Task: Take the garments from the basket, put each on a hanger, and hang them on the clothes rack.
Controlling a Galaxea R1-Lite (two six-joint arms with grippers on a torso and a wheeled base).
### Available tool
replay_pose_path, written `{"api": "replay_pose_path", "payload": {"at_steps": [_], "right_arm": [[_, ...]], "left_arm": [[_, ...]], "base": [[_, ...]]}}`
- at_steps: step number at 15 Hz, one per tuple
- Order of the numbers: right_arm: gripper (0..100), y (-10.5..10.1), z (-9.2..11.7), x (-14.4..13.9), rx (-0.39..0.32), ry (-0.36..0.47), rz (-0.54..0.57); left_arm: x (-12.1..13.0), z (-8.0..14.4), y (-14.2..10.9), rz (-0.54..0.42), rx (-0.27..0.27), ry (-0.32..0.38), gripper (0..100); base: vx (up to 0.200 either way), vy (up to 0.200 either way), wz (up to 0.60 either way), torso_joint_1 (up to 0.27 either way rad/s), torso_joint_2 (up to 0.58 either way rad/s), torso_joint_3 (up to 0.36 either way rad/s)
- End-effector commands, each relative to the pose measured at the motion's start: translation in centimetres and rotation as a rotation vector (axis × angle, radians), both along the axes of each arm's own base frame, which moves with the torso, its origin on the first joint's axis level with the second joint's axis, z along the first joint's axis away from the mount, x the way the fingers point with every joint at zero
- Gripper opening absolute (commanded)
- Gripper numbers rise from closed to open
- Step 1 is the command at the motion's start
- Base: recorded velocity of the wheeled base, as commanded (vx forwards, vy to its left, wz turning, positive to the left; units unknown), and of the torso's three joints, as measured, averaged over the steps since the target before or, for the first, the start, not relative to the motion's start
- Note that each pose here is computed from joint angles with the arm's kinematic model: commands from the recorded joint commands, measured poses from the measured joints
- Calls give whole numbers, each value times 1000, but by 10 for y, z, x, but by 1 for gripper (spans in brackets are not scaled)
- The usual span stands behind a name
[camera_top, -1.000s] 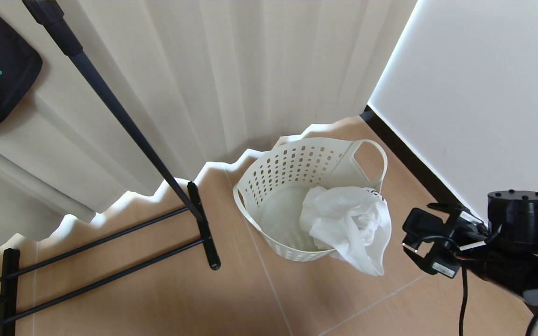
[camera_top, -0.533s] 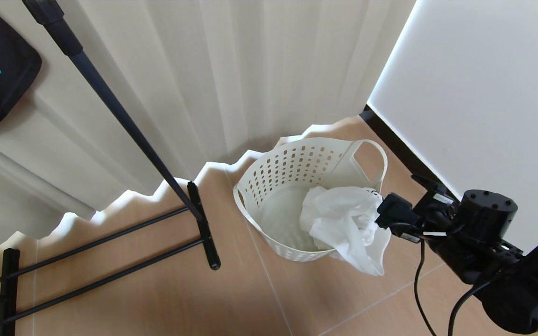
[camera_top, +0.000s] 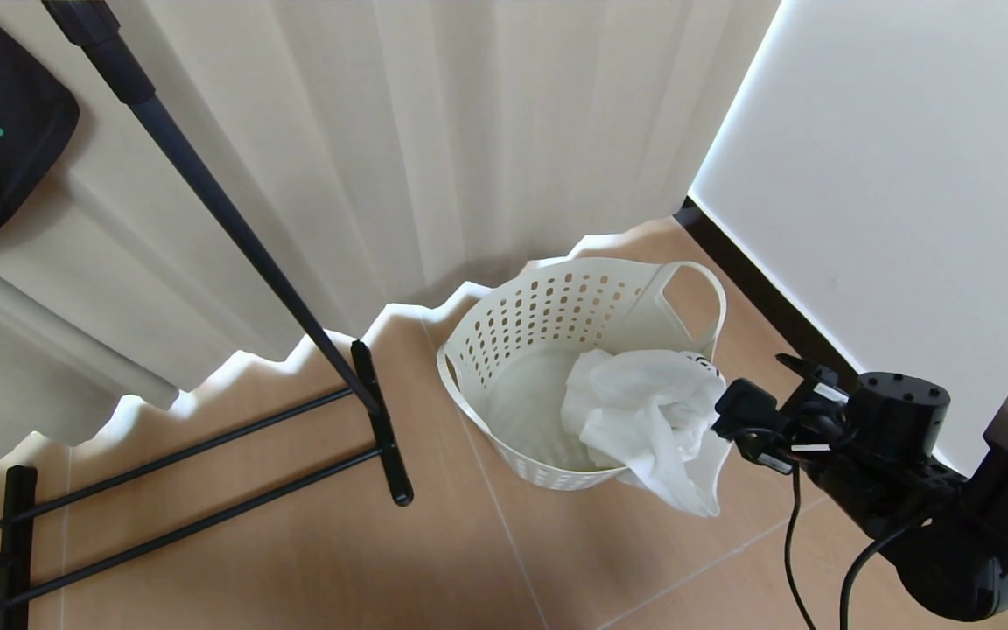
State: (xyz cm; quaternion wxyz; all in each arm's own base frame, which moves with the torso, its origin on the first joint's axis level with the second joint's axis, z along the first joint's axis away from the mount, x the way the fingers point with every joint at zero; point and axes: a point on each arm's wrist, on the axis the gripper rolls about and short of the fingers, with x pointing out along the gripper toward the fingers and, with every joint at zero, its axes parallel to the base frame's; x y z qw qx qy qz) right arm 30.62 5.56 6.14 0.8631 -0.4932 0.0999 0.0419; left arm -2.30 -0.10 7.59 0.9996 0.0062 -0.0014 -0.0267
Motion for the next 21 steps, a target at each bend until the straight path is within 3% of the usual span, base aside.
{"api": "replay_pose_path", "payload": {"at_steps": [1, 12, 21], "right_arm": [[100, 1, -2, 7, 25, -8, -6], [100, 10, -6, 42, 50, -72, -20], [100, 13, -1, 58, -84, -117, 5]], "left_arm": [[0, 0, 0, 0, 0, 1, 100], [0, 0, 0, 0, 0, 1, 100], [0, 0, 0, 0, 0, 1, 100]], "base": [[0, 0, 0, 0, 0, 0], [0, 0, 0, 0, 0, 0], [0, 0, 0, 0, 0, 0]]}}
